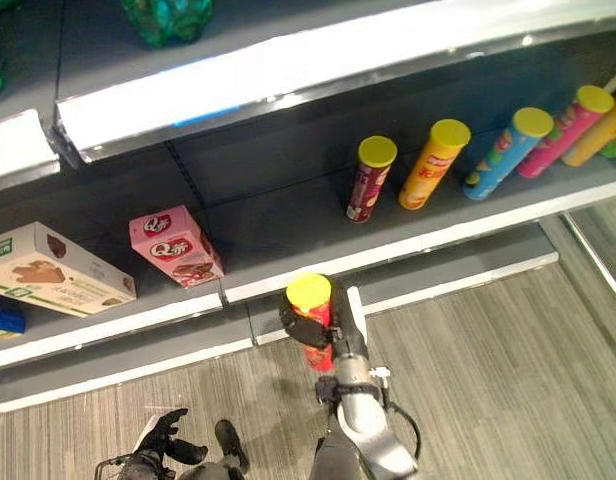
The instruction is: Put the goods on the table back onto the shelves and tidy them up.
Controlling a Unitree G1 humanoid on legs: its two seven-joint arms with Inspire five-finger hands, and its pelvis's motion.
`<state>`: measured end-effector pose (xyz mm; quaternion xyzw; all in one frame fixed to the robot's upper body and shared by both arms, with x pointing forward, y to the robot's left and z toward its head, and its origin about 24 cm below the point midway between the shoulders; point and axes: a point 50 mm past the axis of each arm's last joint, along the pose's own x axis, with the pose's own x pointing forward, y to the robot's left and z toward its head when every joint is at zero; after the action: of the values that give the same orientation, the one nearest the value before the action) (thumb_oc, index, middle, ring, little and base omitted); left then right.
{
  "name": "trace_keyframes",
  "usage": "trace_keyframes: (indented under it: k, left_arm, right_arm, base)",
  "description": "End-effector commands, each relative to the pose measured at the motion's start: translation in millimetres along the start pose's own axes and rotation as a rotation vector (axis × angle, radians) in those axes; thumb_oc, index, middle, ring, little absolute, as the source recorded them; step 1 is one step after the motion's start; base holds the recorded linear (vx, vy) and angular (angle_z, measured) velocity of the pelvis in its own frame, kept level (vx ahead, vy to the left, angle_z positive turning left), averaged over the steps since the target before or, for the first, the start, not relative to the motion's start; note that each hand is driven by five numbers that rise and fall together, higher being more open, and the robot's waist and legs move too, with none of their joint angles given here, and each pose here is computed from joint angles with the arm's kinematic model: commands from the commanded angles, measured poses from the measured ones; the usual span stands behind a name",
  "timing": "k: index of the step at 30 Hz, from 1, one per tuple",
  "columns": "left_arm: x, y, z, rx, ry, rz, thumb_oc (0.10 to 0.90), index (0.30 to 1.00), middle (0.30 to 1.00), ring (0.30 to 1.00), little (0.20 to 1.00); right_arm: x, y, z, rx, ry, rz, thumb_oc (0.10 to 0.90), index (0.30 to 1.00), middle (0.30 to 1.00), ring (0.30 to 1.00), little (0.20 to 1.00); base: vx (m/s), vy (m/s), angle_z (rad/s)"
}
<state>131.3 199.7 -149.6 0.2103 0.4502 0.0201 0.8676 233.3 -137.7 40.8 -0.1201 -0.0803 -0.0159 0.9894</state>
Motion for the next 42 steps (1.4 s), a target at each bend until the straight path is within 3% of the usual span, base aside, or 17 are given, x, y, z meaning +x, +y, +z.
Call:
trace_keyframes:
  k: [1, 9, 13, 18, 29, 42]
  left_arm:
    - [6, 23, 3, 0.011, 0.006, 0.092, 0.8, 0.9, 0.9, 0.9, 0.9]
    - [6, 21, 5, -0.004, 0.006, 0.083, 0.8, 0.9, 0.9, 0.9, 0.9]
    - [8, 20, 15, 0.008, -0.024, 0.072, 0.8, 0.9, 0.9, 0.9, 0.9]
    - [9, 18, 20, 0.005, -0.032, 0.07, 0.8, 0.9, 0.9, 0.9, 0.9]
    - [8, 13, 29, 0.063, -0.101, 0.053, 0.8, 0.9, 0.9, 0.9, 0.9]
    - [7, 6, 50, 0.056, -0.211, 0.037, 0.8, 0.9, 0.9, 0.9, 0.9]
  right_arm:
    - [32, 9, 70, 0.096, -0.358, -0.074, 0.4, 0.3, 0.3, 0.3, 0.3]
    - [67, 11, 116, -0.005, -0.566, -0.192, 0.4, 0.3, 0.3, 0.3, 0.3]
    - [95, -15, 155, -0.067, -0.695, -0.47, 0.4, 0.3, 0.3, 0.3, 0.3]
    - [92, -33, 169, -0.075, -0.777, -0.681, 0.4, 0.3, 0.3, 0.3, 0.3]
    - [80, -12, 163, 0.127, -0.754, -0.612, 0.4, 0.3, 0.3, 0.3, 0.3]
    - [86, -14, 186, 0.196, -0.832, -0.658, 0.4, 0.3, 0.3, 0.3, 0.3]
  base:
    - [-0.01, -0.035, 0.18]
    - [0.01, -0.024, 0.22]
    - [0.02, -0.035, 0.13]
    - [0.0, -0.008, 0.02]
    - [0.0, -0.002, -0.04]
    - [0.01, 0.007, 0.02]
